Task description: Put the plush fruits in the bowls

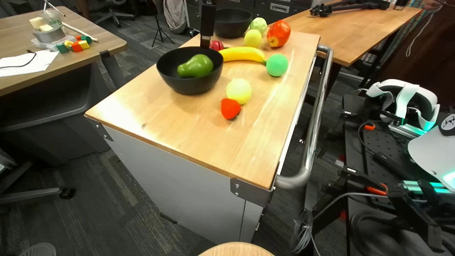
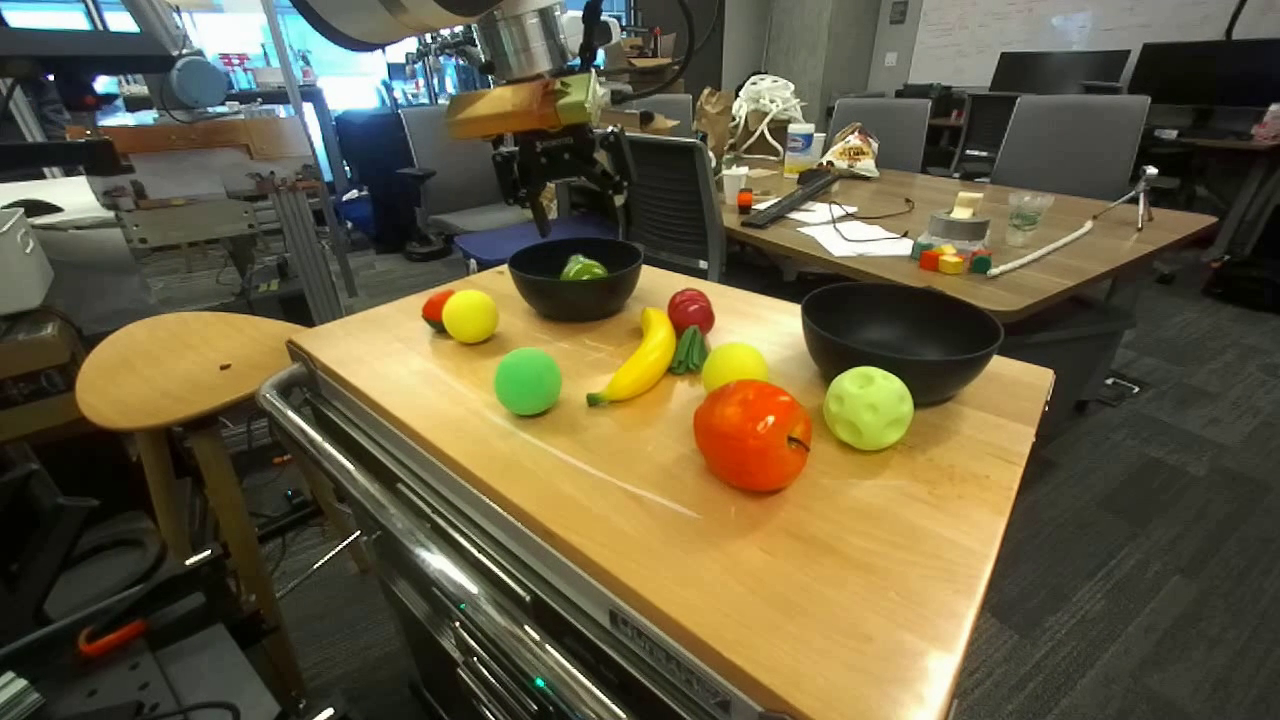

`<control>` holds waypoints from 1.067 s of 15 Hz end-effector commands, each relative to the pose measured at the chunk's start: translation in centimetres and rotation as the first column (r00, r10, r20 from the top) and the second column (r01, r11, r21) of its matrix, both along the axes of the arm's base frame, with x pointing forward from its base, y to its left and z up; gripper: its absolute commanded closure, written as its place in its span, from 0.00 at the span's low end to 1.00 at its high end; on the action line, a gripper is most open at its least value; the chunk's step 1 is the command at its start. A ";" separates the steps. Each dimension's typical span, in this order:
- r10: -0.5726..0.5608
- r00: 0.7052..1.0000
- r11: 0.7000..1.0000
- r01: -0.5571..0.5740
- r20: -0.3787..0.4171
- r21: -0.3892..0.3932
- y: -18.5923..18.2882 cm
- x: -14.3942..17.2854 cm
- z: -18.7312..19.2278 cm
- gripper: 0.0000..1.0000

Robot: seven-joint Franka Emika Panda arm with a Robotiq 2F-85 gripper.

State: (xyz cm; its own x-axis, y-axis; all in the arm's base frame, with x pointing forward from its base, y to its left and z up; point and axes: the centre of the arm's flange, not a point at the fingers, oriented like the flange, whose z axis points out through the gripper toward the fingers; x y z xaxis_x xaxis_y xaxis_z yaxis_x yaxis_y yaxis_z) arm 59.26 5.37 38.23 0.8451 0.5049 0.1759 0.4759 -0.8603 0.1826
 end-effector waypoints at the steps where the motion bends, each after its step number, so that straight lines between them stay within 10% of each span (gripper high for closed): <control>1: -0.003 0.999 1.000 0.003 -0.036 -0.020 0.1 -0.3 2.7 0.00; 16: 0.040 0.963 0.996 -0.017 -0.265 0.087 -0.3 -5.1 4.3 0.00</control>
